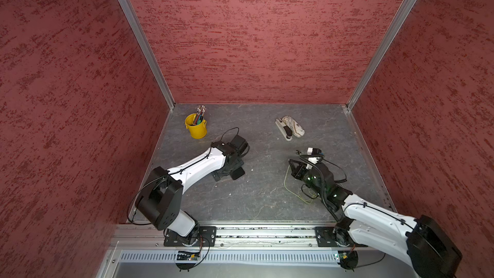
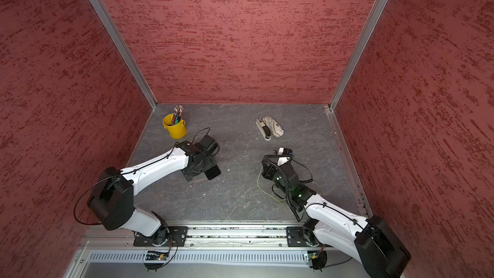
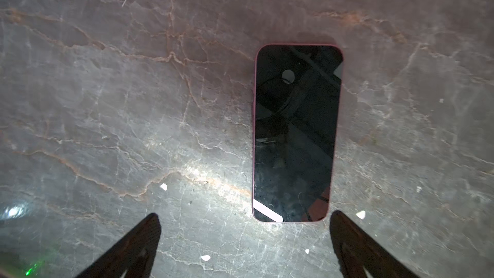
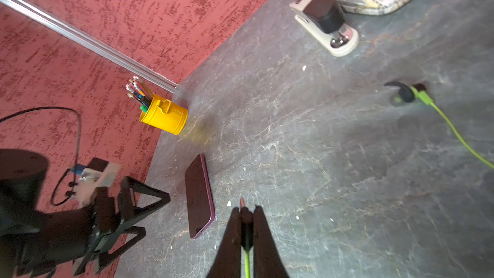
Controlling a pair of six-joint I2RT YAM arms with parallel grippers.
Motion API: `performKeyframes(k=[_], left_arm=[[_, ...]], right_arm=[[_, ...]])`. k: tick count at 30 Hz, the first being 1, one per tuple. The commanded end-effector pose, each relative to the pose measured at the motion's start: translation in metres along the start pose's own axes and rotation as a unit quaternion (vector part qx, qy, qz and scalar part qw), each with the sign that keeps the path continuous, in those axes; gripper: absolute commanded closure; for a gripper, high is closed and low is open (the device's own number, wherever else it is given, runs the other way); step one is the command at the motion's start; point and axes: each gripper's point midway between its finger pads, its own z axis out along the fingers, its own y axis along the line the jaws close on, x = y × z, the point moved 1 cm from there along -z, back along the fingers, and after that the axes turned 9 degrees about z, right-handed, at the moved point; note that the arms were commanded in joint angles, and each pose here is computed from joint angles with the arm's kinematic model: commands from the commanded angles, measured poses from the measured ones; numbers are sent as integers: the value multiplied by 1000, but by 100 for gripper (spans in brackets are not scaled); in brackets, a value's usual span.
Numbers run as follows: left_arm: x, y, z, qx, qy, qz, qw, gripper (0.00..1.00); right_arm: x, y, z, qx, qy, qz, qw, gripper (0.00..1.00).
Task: Plug wired earphones into phones
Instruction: Pick up the phone at the center of the board.
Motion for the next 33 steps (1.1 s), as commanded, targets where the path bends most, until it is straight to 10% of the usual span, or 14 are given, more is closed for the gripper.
performKeyframes(k=[1, 33], left_arm=[[1, 6, -1, -31, 0, -12, 999, 0], [4, -44, 58, -43, 32, 37, 998, 1]], right_arm=[[3, 9, -3, -32, 5, -12, 999, 100], [19, -8, -12, -33, 26, 5, 999, 100]])
